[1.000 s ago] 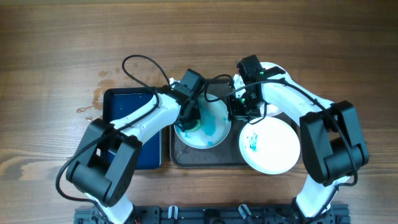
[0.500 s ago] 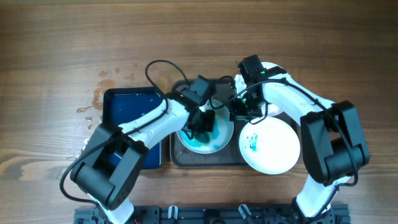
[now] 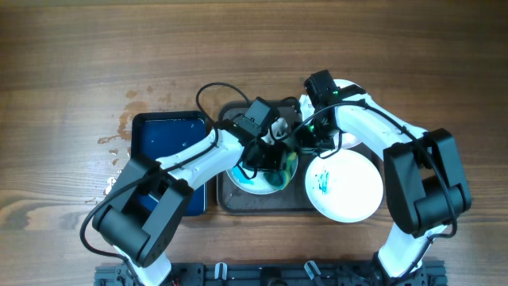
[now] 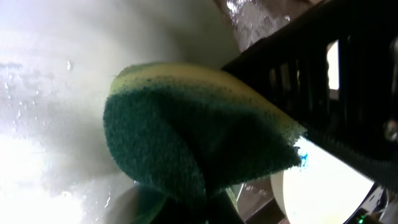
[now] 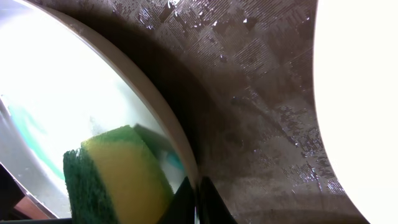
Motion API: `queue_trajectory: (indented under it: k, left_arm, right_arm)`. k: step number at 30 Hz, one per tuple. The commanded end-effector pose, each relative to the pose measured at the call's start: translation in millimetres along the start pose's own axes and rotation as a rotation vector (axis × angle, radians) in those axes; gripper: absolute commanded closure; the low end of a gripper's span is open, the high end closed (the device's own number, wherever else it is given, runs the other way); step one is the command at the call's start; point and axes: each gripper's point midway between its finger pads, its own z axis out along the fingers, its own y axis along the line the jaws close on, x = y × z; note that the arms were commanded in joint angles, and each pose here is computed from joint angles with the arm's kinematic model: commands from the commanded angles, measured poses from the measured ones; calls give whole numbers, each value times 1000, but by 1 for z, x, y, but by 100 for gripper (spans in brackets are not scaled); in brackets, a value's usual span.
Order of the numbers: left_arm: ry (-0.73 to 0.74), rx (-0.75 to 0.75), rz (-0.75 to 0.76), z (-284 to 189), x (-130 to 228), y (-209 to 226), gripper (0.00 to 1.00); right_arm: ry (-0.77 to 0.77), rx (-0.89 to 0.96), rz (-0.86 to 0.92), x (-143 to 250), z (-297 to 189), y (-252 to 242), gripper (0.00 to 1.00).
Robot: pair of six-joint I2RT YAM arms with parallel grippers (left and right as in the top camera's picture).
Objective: Clean dirty plates on tray and stack at the side
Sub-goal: 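Scrub the plate's blue marks with the sponge in circles, left gripper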
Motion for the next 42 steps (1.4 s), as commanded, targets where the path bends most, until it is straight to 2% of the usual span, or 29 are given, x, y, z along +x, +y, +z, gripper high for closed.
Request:
queue_trajectory:
  k: [1, 6, 10, 17, 20, 23, 28, 34, 42]
  left_arm:
    - [-36, -17, -96, 5, -7, 2, 96]
    - [-160, -110, -283, 2, -28, 20, 96]
    - [-199, -88, -306, 8, -39, 18, 96]
    - [-141, -142, -376, 37, -30, 46, 96]
    - [-147, -150, -431, 31, -32, 54, 96]
    - [-148, -232, -546, 21, -28, 83, 96]
    - [-163, -350, -638, -2, -23, 123, 96]
    - [-157, -520, -642, -19, -7, 154, 96]
    - [-188, -499, -602, -32, -14, 144, 96]
  right_arm:
    - [0, 21, 1, -1, 4, -5, 95]
    - [-1, 21, 1, -1, 4, -5, 96]
    - [-1, 22, 1, -1, 4, -6, 96]
    - [0, 22, 1, -1, 4, -5, 95]
    - [2, 23, 5, -1, 4, -6, 96]
    - [9, 25, 7, 1, 4, -7, 95]
    - [8, 24, 7, 1, 4, -7, 96]
    - [1, 23, 8, -1, 4, -6, 96]
    - [-1, 22, 6, -1, 4, -6, 96]
